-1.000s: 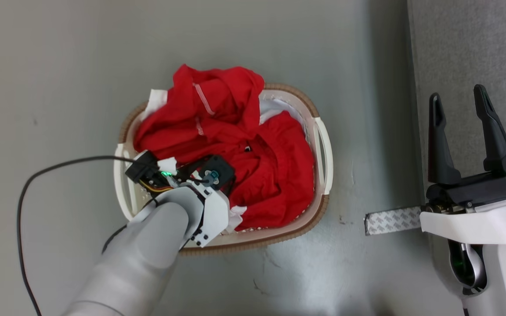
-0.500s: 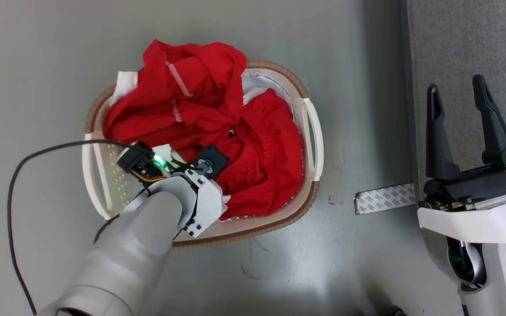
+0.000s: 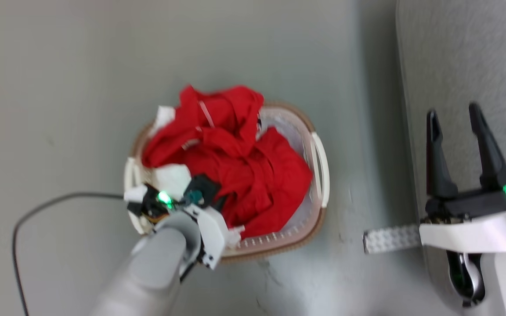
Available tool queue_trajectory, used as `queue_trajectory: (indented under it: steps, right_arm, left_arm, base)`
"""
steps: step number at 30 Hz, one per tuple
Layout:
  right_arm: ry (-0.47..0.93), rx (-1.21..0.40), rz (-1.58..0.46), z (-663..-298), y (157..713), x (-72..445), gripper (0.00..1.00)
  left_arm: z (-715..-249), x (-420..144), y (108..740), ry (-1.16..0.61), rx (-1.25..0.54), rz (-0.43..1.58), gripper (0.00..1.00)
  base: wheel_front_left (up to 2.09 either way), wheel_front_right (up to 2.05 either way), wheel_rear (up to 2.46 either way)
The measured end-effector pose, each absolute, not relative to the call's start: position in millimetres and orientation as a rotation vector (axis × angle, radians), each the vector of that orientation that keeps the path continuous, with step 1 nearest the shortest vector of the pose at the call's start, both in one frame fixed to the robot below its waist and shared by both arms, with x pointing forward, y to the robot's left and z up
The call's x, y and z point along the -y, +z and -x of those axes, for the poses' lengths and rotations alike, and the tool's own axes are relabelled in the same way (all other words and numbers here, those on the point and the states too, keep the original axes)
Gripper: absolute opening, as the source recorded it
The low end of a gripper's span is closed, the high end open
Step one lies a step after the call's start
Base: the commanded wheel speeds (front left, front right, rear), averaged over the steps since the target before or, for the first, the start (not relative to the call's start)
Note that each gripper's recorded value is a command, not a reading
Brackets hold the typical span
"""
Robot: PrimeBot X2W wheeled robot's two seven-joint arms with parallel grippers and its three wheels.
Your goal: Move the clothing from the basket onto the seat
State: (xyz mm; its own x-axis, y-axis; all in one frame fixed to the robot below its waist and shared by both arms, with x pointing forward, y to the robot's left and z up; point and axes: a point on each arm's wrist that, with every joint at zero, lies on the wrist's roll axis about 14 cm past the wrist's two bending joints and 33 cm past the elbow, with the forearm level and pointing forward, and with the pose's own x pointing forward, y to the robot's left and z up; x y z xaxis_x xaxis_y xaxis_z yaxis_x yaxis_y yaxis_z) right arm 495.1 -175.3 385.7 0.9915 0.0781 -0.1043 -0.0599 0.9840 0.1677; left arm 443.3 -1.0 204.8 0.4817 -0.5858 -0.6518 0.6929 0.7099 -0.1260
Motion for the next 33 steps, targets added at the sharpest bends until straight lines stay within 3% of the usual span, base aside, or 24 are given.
queue_trajectory:
  steps: [15, 33]
  right_arm:
    - [0.104, -0.022, -0.204, -423.6, 461.3, 157.7, 1.0]
    - [0.185, 0.118, -0.238, -378.1, 520.3, 133.7, 1.0]
  left_arm:
    - [-402.5, -8.1, 352.6, -0.673, -0.469, -0.048, 0.0]
    - [-372.9, -28.5, 491.6, -0.612, -0.176, -0.058, 0.0]
  base:
    - [0.0, 0.0, 0.0]
    - [0.0, 0.0, 0.0]
